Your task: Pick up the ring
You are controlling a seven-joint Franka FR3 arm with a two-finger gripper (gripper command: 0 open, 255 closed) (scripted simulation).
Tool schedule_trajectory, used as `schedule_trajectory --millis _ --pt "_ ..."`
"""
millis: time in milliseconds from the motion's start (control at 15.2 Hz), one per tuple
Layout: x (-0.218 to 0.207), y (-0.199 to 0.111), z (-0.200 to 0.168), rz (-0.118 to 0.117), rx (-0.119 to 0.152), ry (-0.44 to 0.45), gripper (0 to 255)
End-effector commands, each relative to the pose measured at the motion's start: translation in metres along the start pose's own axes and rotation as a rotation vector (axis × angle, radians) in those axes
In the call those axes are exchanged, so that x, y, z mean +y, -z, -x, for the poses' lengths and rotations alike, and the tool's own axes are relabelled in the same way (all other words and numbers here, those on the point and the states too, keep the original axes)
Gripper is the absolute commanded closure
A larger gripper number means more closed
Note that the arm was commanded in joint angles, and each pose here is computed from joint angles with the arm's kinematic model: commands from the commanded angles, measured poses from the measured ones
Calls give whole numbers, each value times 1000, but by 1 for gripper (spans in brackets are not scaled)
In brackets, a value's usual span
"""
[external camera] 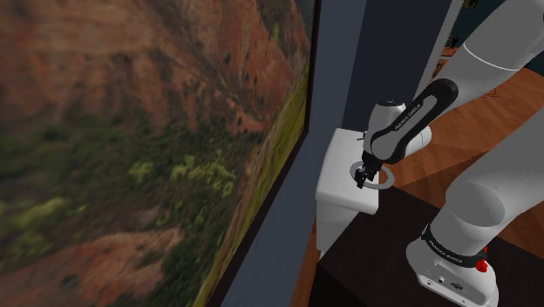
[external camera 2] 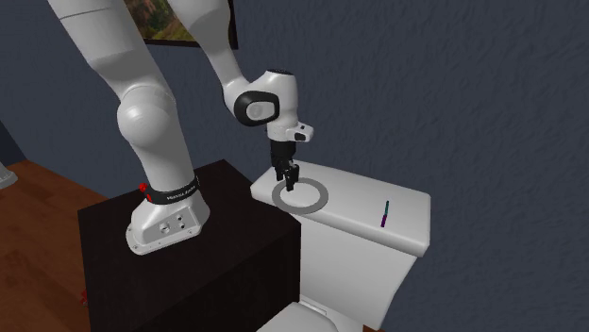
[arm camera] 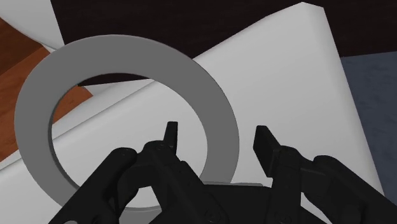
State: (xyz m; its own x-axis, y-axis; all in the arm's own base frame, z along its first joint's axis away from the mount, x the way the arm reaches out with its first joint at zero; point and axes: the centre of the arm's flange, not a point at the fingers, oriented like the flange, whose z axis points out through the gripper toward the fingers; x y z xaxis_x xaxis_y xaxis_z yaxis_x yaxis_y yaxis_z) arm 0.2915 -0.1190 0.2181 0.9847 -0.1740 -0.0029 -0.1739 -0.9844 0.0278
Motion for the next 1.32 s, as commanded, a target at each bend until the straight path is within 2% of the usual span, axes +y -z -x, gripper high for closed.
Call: schedule_trajectory --millis 0,330,1254 --pt "0 -2 0 -1 -3 -3 255" --pt "0 -2 0 -1 -3 -3 255" --pt "2 72 1 -1 -3 -3 255"
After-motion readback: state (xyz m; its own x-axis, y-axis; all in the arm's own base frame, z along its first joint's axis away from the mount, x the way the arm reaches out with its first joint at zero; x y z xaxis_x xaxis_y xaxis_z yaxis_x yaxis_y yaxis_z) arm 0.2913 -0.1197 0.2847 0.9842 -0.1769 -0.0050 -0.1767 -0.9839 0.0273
